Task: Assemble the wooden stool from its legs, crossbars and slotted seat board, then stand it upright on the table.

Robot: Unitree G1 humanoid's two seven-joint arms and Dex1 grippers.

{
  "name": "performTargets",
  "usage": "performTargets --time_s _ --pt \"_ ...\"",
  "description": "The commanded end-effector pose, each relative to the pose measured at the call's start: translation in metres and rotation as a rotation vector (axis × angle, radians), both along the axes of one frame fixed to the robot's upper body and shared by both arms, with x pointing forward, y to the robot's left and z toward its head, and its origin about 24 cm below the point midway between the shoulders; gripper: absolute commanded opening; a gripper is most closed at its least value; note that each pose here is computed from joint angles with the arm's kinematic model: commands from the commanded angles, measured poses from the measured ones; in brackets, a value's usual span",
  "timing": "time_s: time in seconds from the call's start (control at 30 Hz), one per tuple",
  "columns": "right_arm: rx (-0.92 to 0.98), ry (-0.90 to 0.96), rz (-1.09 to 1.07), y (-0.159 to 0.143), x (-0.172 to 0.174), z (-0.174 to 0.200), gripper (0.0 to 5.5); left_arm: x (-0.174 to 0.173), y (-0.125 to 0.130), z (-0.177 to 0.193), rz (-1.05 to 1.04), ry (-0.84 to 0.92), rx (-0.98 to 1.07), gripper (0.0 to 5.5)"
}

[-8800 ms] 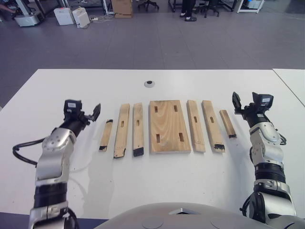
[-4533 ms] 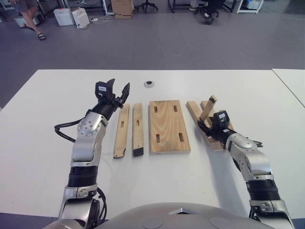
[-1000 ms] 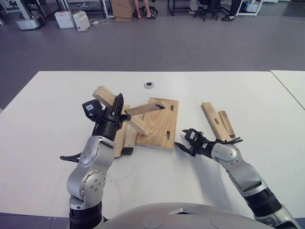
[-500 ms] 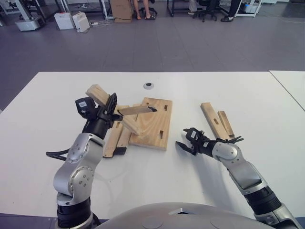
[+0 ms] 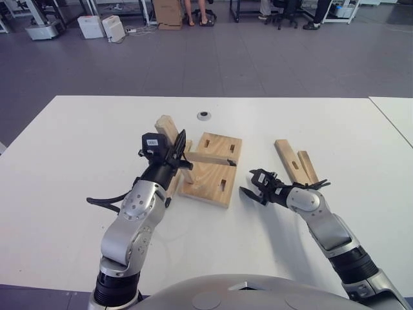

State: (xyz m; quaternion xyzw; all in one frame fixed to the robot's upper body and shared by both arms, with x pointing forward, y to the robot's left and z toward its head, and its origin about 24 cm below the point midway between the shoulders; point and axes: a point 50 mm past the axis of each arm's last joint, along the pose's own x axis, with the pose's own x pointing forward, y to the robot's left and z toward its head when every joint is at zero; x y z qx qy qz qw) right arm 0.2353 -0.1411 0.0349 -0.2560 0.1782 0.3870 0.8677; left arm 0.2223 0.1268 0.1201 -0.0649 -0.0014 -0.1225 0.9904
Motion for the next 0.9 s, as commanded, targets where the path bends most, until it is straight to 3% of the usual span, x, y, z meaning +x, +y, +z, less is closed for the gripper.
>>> performTargets --time_s 0.03,0.2,0.33,0.43,0.57,0.67,0.73,0.8,0.9 --pt "-0.002 -0.075 -0.029 -0.002 0.016 0.016 3.18 -0.001 -0.008 0.019 -0.073 -0.088 -0.109 2.02" --pt "0.035 -0.196 -0.111 -0.015 0.036 0.047 3.18 -0.007 0.010 0.043 -0.115 -0.127 -0.291 2.83" --pt "0.022 -0.236 -0.154 -0.029 0.046 0.058 3.18 -0.018 -0.007 0.047 -0.354 -0.009 -0.512 3.41" --pt "0.006 -0.268 -0.200 -0.044 0.052 0.067 3.18 -0.024 -0.011 0.056 -0.480 0.033 -0.551 4.03" --pt "0.017 -0.308 -0.256 -0.058 0.057 0.077 3.18 -0.018 0.000 0.092 -0.485 -0.141 -0.466 4.74" --pt "0.034 -0.325 -0.297 -0.063 0.060 0.078 3.18 -0.001 0.023 0.116 -0.347 -0.282 -0.420 5.09" --pt "0.041 -0.336 -0.320 -0.067 0.062 0.079 3.18 0.017 0.041 0.102 -0.178 -0.215 -0.341 5.09" --pt "0.043 -0.344 -0.332 -0.068 0.065 0.079 3.18 0.027 0.053 0.066 -0.047 -0.042 -0.229 5.09" --pt "0.035 -0.334 -0.346 -0.071 0.066 0.075 3.18 0.017 0.046 -0.002 -0.077 0.247 -0.009 5.09"
